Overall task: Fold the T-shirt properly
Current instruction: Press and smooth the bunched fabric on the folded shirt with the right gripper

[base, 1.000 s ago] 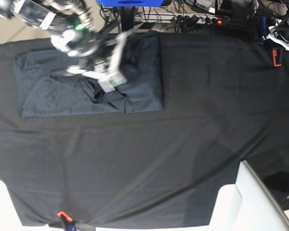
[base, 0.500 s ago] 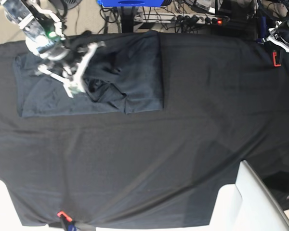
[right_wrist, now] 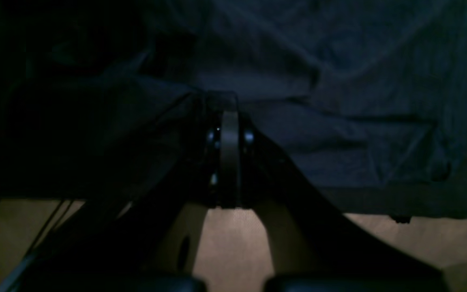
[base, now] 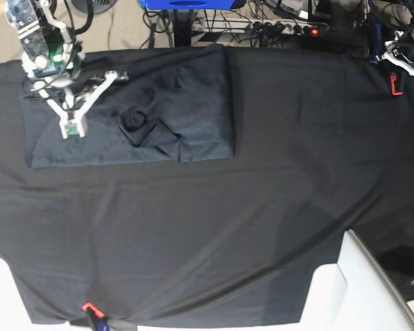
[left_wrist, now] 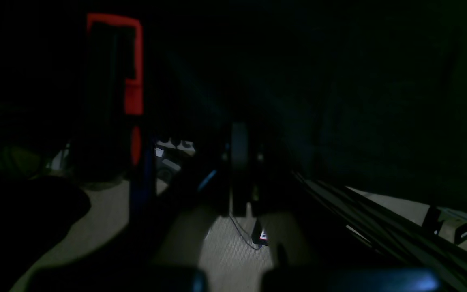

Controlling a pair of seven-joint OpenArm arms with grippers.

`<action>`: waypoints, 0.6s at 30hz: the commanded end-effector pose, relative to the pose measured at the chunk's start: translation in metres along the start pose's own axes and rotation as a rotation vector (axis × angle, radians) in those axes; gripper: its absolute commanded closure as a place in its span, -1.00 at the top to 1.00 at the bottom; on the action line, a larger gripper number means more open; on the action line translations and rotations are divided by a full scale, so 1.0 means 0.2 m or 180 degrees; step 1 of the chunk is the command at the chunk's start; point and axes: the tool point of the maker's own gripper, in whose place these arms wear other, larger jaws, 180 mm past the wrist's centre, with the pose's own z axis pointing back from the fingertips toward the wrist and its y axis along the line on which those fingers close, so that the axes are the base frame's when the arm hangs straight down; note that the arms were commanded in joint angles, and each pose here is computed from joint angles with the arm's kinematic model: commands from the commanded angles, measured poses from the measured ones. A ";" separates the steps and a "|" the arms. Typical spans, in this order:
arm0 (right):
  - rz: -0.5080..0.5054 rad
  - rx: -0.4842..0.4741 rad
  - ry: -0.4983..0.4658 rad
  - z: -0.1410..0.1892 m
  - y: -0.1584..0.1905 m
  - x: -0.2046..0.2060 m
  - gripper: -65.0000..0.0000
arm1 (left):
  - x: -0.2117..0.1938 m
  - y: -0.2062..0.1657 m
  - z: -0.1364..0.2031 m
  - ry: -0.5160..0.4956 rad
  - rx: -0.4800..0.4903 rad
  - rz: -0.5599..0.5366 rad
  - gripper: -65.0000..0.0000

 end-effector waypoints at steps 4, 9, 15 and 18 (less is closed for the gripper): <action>0.0001 0.0003 -0.0074 0.01 0.00 0.04 -1.00 | 0.07 0.02 0.03 -0.0114 0.0017 -0.0083 -1.00; -0.0013 0.0012 -0.0049 0.01 0.01 0.03 -0.99 | 0.07 0.02 0.03 -0.0111 0.0014 -0.0086 -1.00; -0.0102 0.0139 0.0037 0.04 0.09 0.02 -0.17 | 0.07 0.02 0.03 -0.0111 0.0014 -0.0086 -1.00; -0.0094 0.0177 -0.0294 0.09 0.11 0.14 0.13 | 0.07 0.02 0.03 -0.0108 0.0014 -0.0082 -1.00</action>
